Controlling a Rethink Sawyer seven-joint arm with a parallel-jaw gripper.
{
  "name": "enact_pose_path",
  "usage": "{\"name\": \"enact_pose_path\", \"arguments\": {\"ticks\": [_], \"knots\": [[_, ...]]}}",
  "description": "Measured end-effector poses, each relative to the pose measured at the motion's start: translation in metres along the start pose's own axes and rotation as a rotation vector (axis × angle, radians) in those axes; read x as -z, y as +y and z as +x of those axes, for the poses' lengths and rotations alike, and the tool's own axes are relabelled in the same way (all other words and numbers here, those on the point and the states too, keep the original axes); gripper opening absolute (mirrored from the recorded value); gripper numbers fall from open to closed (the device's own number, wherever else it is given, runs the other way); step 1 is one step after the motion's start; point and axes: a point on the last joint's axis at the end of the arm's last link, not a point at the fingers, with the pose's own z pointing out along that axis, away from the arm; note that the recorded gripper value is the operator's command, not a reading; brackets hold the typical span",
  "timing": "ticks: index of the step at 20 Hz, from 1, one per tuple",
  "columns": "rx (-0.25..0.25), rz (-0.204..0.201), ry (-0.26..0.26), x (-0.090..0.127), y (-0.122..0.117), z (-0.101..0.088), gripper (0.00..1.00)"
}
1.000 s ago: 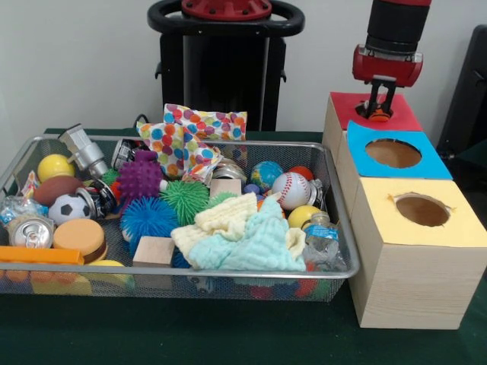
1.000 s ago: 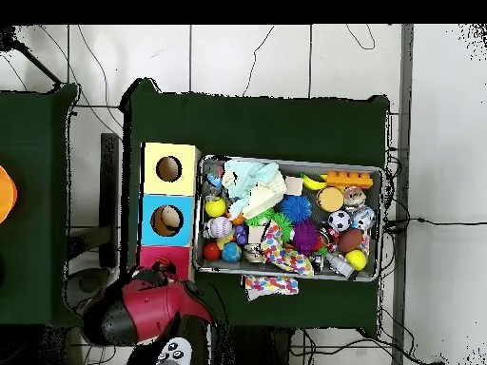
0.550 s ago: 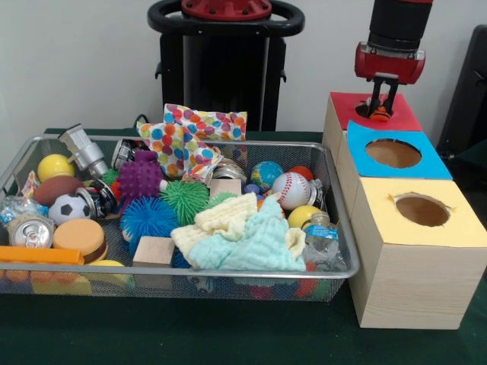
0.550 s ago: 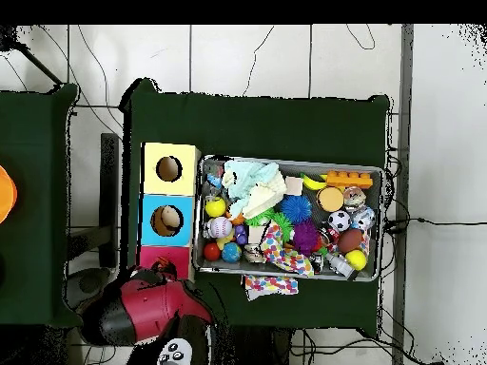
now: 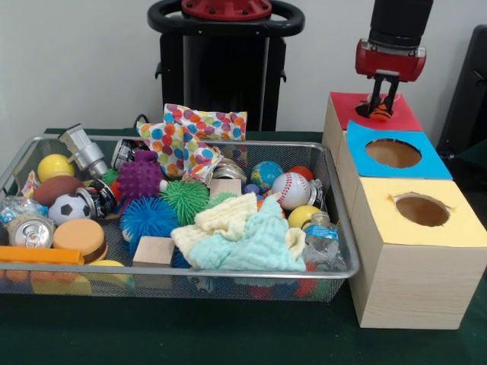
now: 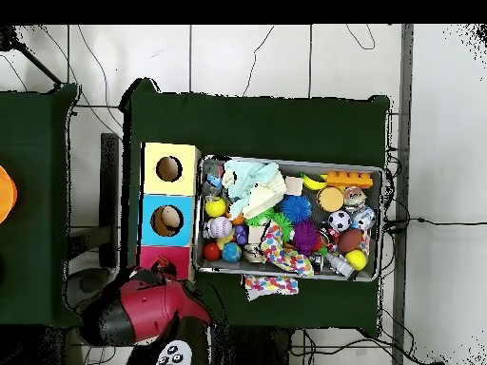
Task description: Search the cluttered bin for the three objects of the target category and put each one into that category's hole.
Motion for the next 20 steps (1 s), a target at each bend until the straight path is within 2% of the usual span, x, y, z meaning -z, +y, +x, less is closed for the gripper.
{"name": "enact_pose_path", "arguments": {"ticks": [9,20], "knots": [[-0.004,0.0,-0.001,0.0088,-0.0001,-0.0034,0.0],[-0.008,-0.009,0.006,0.0093,0.001,-0.0059,0.0]]}}
